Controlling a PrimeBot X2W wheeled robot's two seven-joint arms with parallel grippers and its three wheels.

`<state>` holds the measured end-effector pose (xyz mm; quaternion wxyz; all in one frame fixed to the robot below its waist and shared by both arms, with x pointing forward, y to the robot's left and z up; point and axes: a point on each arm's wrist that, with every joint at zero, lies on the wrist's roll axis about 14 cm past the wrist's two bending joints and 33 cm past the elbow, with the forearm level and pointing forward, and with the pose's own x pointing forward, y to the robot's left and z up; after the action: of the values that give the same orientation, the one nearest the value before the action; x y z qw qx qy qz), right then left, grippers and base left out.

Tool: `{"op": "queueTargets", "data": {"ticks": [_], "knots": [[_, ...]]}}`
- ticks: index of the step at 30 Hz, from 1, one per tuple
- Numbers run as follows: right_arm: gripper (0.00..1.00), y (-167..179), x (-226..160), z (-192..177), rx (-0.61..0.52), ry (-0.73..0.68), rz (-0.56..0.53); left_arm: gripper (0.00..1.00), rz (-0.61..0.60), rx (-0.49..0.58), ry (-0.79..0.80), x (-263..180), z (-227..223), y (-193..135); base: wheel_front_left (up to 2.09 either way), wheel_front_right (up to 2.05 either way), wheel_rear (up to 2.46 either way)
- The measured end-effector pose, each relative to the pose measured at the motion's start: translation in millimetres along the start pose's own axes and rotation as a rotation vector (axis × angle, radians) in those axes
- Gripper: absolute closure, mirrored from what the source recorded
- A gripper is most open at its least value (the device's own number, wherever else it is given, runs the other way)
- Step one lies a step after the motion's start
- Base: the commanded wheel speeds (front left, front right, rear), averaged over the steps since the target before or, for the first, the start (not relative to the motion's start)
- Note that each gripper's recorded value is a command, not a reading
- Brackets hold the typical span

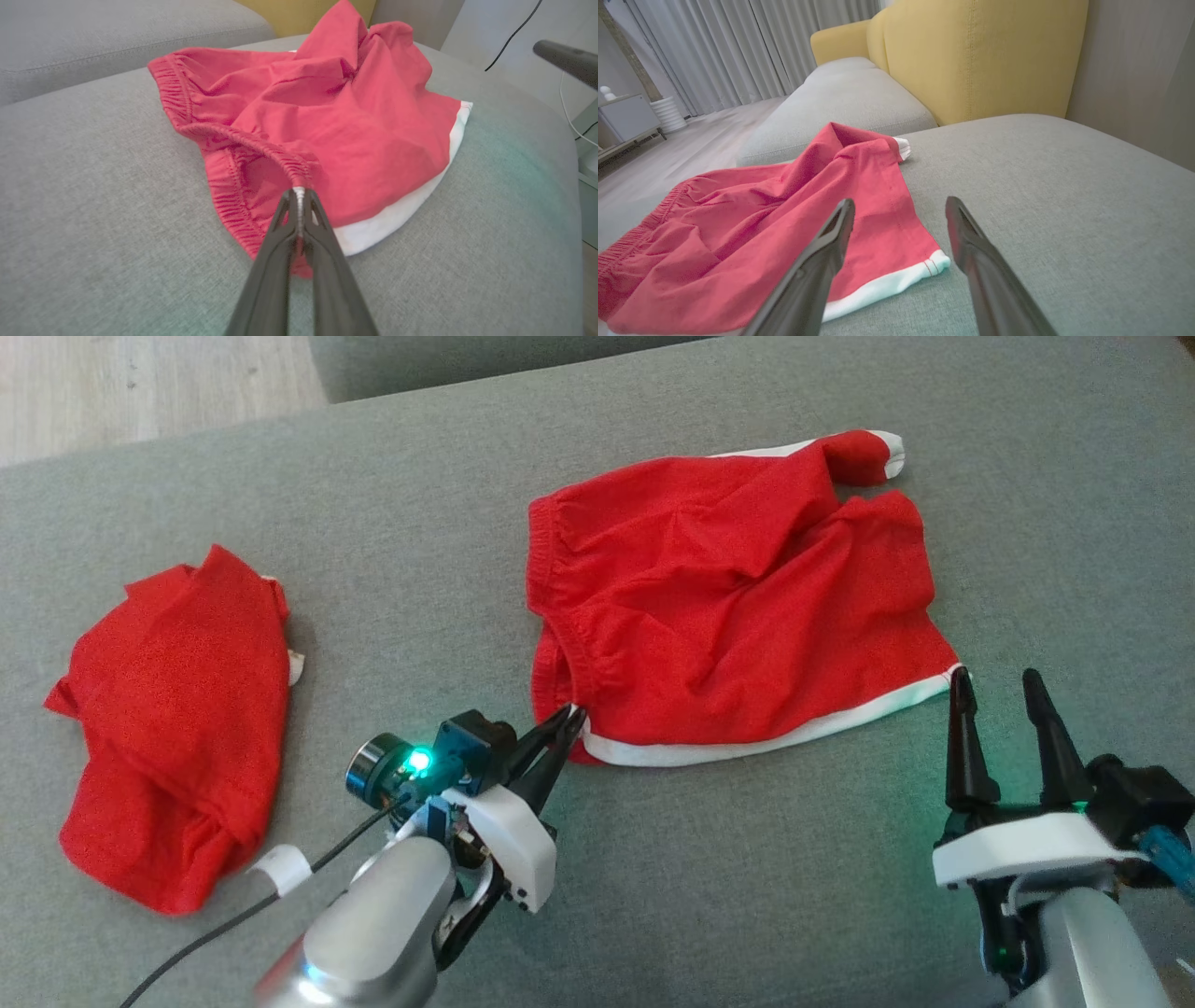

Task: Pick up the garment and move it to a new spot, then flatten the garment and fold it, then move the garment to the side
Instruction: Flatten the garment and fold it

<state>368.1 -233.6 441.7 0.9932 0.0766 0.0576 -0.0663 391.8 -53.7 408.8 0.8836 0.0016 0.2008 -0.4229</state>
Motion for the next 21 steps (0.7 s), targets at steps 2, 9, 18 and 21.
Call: {"op": "queueTargets", "data": {"ticks": [2,9,18,21], "knots": [[0.0,-1,0,-1,-0.002,0.005,-0.002,1.0,0.002,0.001,-0.008,-1,2,0,0.0,0.0,0.0],[0.0,-16,-12,-49,-0.022,0.163,-0.047,1.0,0.02,0.009,-0.102,-7,21,2,0.0,0.0,0.0],[0.0,-33,18,-51,-0.071,0.22,-0.099,1.0,0.04,0.016,-0.15,-13,30,1,0.0,0.0,0.0],[0.0,-36,21,-57,-0.093,0.261,-0.105,1.0,0.046,0.016,-0.161,-14,33,2,0.0,0.0,0.0]]}}
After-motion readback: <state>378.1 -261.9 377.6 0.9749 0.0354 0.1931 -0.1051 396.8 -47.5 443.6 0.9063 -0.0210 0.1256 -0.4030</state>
